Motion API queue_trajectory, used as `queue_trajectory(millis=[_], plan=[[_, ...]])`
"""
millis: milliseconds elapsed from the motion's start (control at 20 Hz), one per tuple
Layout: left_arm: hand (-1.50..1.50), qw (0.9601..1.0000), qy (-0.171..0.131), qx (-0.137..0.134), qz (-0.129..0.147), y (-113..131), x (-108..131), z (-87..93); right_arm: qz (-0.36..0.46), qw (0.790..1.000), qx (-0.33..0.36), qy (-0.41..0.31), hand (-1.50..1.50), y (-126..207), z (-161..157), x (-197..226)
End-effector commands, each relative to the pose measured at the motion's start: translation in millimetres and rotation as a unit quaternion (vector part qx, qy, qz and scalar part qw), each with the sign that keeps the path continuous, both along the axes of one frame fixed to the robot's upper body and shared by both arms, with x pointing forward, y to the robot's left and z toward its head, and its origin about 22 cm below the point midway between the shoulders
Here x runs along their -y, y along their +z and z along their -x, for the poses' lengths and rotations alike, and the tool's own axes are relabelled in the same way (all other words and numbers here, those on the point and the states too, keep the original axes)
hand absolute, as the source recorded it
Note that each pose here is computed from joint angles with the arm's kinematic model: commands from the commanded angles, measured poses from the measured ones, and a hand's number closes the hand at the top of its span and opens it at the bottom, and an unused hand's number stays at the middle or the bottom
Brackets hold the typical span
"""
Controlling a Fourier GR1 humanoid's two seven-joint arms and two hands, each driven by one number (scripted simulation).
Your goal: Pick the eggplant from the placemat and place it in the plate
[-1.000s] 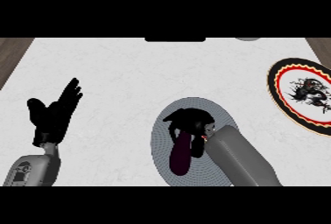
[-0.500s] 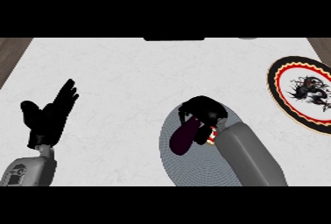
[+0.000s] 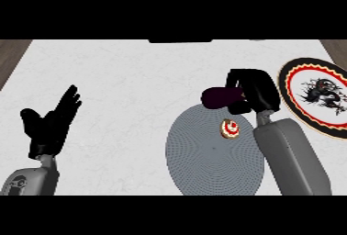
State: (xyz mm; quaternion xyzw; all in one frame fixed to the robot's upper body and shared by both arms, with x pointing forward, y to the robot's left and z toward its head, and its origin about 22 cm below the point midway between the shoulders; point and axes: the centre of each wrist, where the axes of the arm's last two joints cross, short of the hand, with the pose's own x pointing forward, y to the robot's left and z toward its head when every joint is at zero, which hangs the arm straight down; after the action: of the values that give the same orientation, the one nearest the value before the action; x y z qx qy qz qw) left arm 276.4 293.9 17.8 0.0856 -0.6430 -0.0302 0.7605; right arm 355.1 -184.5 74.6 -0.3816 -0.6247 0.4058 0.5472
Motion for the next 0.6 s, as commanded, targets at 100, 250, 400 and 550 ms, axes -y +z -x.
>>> queue_trajectory(millis=[100,250,400,550], plan=[[0.00,1.0000,-0.003,0.005,-0.003,0.0,10.2,-4.2,-0.001,0.977,0.165,-0.137,1.50,35.7,4.8,18.4],[0.00,0.9999,0.003,-0.002,-0.011,17.2,-1.9,-14.0,-0.020,0.968,0.174,-0.182,1.50,43.5,26.3,49.5],[0.00,1.0000,-0.001,0.005,0.000,-4.4,17.4,1.4,-0.066,0.960,0.164,-0.216,1.50,44.2,18.5,74.6],[0.00,1.0000,-0.004,-0.002,0.004,-9.1,12.8,-1.0,-0.090,0.951,0.158,-0.248,1.50,43.7,25.1,100.0]])
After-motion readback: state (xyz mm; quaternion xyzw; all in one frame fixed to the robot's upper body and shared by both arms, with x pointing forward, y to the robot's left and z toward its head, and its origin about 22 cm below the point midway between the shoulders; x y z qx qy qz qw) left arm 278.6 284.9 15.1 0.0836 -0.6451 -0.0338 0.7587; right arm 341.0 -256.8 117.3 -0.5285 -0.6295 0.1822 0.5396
